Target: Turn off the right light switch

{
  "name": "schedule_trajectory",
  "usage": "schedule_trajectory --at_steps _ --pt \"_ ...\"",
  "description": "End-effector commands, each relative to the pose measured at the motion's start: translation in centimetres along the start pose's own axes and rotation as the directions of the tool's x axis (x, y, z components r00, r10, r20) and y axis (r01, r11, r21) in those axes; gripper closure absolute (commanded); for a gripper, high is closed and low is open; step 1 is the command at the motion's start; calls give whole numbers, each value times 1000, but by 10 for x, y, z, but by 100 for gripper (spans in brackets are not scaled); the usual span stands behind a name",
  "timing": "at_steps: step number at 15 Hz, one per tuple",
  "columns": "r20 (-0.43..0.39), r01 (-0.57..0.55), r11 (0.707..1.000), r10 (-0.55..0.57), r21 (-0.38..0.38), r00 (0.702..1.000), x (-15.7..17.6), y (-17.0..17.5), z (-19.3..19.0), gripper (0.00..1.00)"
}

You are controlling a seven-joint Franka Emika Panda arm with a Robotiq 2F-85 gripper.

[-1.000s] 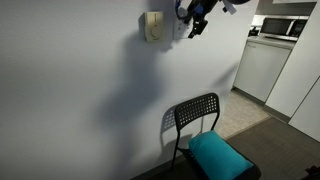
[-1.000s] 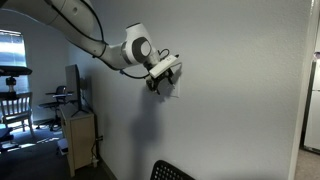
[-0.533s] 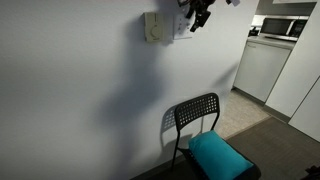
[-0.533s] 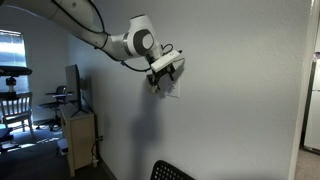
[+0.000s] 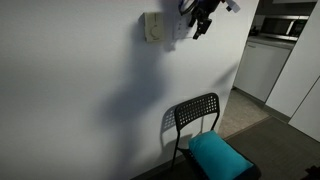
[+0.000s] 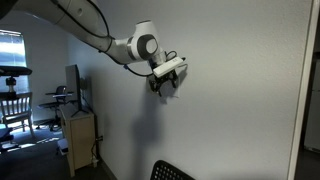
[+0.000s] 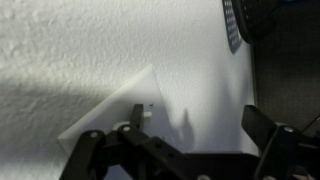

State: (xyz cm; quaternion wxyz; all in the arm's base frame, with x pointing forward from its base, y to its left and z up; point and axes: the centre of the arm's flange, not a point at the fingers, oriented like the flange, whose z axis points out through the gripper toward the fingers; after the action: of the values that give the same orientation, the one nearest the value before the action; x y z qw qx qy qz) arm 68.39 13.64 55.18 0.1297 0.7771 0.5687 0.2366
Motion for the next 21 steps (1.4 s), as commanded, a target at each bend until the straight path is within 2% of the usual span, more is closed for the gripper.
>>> schedule_trajectory --at_steps 1,4,9,14,18,21 --pt "-5 10 999 -10 44 1000 -1 0 18 0" --pt "5 2 999 -2 42 1000 -3 0 13 0" --pt "-32 -18 997 20 69 999 -6 -11 -31 0" --pt "-27 -29 971 37 236 999 -19 -40 -53 0" --pt "-9 -22 940 26 341 1000 -25 -59 -58 0" --pt "-28 7 918 4 397 1000 -28 -69 -57 0"
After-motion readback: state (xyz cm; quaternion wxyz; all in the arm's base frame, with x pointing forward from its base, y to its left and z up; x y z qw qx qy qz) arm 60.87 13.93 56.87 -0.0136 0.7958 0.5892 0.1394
